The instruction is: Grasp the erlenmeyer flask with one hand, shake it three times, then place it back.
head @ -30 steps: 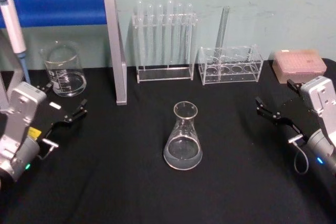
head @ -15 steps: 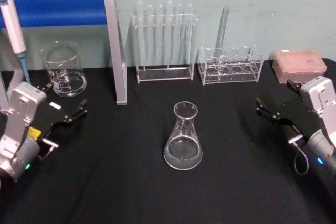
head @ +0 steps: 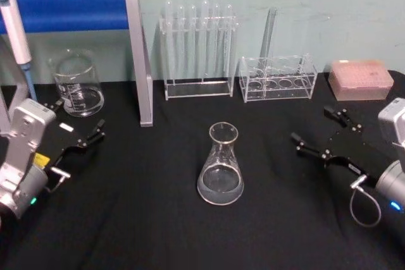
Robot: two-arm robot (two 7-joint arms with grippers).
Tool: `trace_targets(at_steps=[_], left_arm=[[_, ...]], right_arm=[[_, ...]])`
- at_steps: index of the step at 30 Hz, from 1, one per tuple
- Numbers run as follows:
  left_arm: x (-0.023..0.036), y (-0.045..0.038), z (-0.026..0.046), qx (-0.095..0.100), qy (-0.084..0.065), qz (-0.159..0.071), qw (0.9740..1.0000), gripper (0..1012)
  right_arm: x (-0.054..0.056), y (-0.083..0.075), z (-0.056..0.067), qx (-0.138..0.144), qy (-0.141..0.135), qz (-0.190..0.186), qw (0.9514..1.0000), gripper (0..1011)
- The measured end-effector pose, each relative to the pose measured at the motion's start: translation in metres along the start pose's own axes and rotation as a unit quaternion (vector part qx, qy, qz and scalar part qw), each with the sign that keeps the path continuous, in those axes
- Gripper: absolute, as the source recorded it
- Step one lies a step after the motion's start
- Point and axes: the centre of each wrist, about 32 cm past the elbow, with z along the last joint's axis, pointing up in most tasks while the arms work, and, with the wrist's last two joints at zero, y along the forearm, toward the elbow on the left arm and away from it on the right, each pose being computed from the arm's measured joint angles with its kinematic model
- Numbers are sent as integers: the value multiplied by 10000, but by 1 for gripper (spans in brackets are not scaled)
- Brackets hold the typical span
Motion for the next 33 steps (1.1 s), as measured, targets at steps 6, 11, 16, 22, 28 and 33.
trace_targets(at_steps=[6,11,16,22,28,33], left_arm=[[0,0,0,0,0,0,10000,1001],[0,0,0,0,0,0,10000,1001],[0,0,0,0,0,0,10000,1001],[0,0,0,0,0,0,10000,1001],[0,0,0,0,0,0,10000,1001],[0,0,1,-1,0,0,10000,1001]], right_arm=[[-48,-58,59,179,127,594,9980,1000],[-86,-70,91,306,284,984,9943,1000],[-126,-65,124,434,476,1334,9890,1000],[-169,-14,149,397,767,1694,9817,1000],[-204,72,158,353,941,1889,9768,1000],[-238,161,152,337,1049,1976,9741,1000]])
